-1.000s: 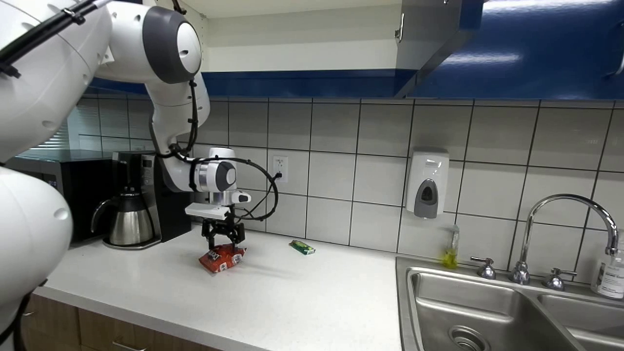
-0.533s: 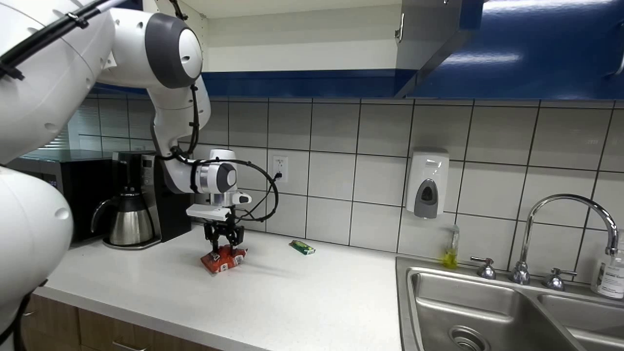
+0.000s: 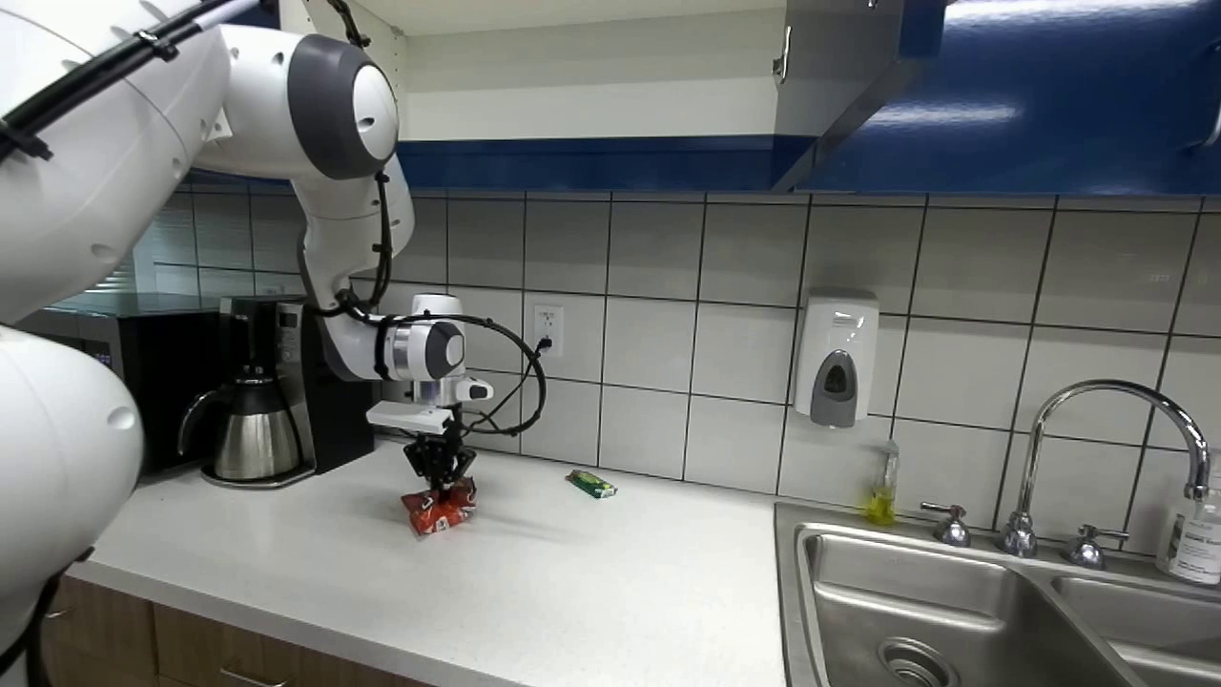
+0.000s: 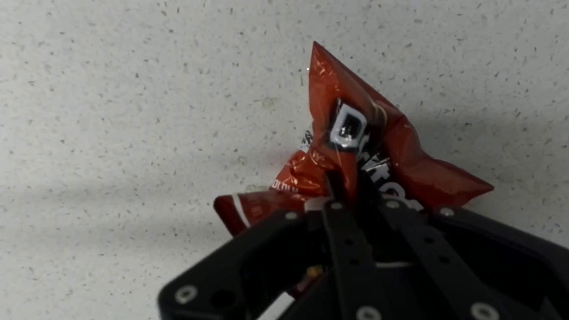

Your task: Place the bag of doritos on the bottom shelf of the cabinet

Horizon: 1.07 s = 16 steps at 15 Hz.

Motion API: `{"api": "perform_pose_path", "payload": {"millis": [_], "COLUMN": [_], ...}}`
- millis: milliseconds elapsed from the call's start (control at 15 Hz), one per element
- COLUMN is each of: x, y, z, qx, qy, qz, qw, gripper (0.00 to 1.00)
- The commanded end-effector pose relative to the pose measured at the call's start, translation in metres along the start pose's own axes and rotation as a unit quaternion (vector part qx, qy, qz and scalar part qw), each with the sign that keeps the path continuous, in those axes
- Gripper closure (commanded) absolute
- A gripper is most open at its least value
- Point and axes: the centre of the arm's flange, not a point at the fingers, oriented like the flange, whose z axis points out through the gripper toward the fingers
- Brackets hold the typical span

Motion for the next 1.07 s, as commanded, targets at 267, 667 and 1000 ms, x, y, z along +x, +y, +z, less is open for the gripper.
{"api": "perform_pose_path", "payload": {"millis": [267, 667, 1000], "x": [0.006, 0.010, 0.018], "y": [0.004, 0.011, 0.014], "z": [-0.004, -0.019, -0.049], "qx": [-0.005, -0.009, -0.010], "qy": [0.008, 0.015, 0.039], "qz": [-0.005, 0.001, 0.003], "qw": [0.9999, 0.9999, 0.9992], "gripper": [1.00, 1.00, 1.00]}}
